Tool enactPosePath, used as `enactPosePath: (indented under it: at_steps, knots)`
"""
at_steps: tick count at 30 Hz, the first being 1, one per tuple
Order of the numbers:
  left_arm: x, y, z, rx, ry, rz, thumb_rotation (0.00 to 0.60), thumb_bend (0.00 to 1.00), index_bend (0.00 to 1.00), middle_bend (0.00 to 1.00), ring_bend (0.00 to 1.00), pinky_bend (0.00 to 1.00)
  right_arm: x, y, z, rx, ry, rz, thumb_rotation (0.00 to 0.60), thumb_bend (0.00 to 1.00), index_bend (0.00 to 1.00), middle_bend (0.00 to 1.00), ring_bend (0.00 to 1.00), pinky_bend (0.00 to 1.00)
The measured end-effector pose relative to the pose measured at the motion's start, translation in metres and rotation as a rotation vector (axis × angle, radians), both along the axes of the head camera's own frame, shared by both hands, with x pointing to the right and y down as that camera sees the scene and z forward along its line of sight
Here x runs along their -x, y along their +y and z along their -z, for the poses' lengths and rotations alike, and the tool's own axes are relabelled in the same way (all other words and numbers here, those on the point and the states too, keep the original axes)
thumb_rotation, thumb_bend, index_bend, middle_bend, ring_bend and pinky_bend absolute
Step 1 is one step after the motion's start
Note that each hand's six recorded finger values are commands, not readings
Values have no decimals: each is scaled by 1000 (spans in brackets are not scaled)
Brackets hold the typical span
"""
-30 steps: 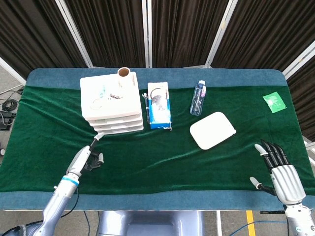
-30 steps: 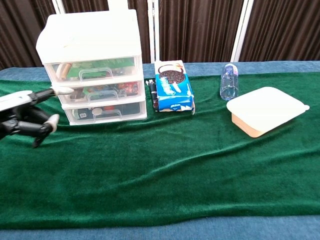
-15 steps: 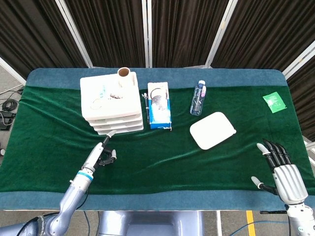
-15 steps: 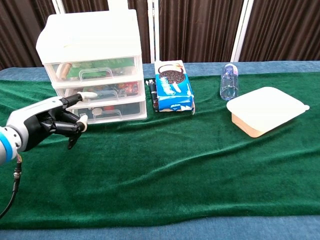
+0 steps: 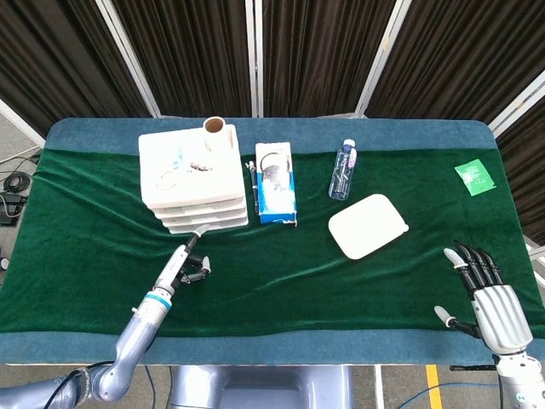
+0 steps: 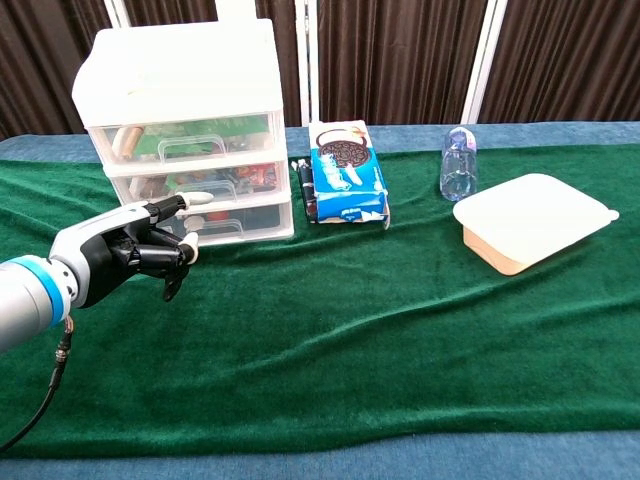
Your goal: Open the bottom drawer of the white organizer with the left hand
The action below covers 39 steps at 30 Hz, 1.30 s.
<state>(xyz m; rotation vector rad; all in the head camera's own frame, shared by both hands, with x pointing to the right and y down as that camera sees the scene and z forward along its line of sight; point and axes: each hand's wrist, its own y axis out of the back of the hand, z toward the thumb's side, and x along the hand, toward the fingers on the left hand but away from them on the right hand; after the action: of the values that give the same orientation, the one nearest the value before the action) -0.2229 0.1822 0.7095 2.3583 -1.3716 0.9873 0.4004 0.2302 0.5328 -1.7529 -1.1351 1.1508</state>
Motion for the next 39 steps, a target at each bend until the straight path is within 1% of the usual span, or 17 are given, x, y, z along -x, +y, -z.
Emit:
enactPosePath:
  at_steps: [11,24,29,34,39]
  knots:
    - [5,-6,-7,3,8,50,600,734,2,873,740,696,0,0,0,3,-1,1,600,85,5,0,0,0]
    - [6,-12,-11,39,39,85,600,734,8,872,740,696,1,0,-2,7,-2,1,600,85,5,0,0,0]
    - [4,-15,-14,74,55,87,600,734,28,873,740,696,0,0,-2,8,-2,1,600,85,5,0,0,0]
    - [2,-20,-15,75,54,84,600,734,28,873,740,696,0,0,-3,11,0,2,600,85,5,0,0,0]
    - [-2,-20,-17,87,54,74,600,734,26,872,740,696,0,0,-4,12,0,2,600,85,5,0,0,0]
